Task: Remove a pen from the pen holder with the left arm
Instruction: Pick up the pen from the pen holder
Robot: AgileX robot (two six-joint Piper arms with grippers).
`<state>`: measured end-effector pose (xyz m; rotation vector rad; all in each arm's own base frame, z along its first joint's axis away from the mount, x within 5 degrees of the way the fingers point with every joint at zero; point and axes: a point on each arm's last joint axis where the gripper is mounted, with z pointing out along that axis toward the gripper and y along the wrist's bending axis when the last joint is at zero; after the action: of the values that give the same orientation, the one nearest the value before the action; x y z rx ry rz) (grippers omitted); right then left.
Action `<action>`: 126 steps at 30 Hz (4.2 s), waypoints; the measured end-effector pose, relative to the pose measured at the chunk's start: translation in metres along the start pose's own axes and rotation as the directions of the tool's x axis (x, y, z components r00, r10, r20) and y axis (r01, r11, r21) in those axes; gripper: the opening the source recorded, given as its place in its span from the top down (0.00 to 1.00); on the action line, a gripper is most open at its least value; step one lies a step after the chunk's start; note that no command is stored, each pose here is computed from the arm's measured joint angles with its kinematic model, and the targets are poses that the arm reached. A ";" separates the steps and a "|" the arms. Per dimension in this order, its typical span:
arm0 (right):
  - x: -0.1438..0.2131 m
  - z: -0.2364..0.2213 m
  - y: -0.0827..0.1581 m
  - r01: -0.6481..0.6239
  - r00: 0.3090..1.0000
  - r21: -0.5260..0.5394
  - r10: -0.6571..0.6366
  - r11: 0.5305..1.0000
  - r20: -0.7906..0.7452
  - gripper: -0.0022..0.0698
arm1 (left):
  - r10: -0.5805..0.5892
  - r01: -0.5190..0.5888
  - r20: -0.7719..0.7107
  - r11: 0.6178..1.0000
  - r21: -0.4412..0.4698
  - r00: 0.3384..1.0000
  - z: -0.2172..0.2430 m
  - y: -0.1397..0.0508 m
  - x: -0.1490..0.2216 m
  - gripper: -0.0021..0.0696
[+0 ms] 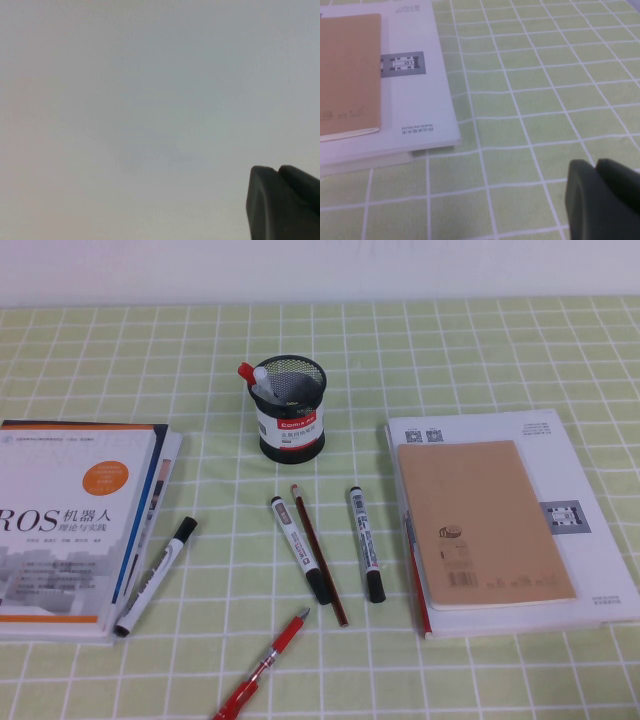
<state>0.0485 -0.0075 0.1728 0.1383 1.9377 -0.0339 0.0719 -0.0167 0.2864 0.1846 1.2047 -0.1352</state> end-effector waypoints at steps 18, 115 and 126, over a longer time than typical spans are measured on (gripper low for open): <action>0.000 0.000 0.000 0.000 1.000 0.000 0.000 1.000 0.000 0.99 | 0.059 -0.001 -0.310 0.983 0.183 0.949 0.128 -0.021 0.083 0.97; 0.000 0.000 0.000 0.000 1.000 0.000 0.000 1.000 0.000 0.99 | -0.157 0.314 -0.365 0.850 0.423 0.918 0.329 -0.061 0.197 0.89; 0.000 0.000 0.000 0.000 1.000 0.000 0.000 1.000 0.000 0.99 | 0.018 0.107 -0.201 0.800 0.590 0.979 0.324 -0.062 0.087 0.89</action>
<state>0.0485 -0.0075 0.1728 0.1383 1.9377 -0.0339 0.3863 -0.1469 0.3123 0.7443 1.3348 -0.5567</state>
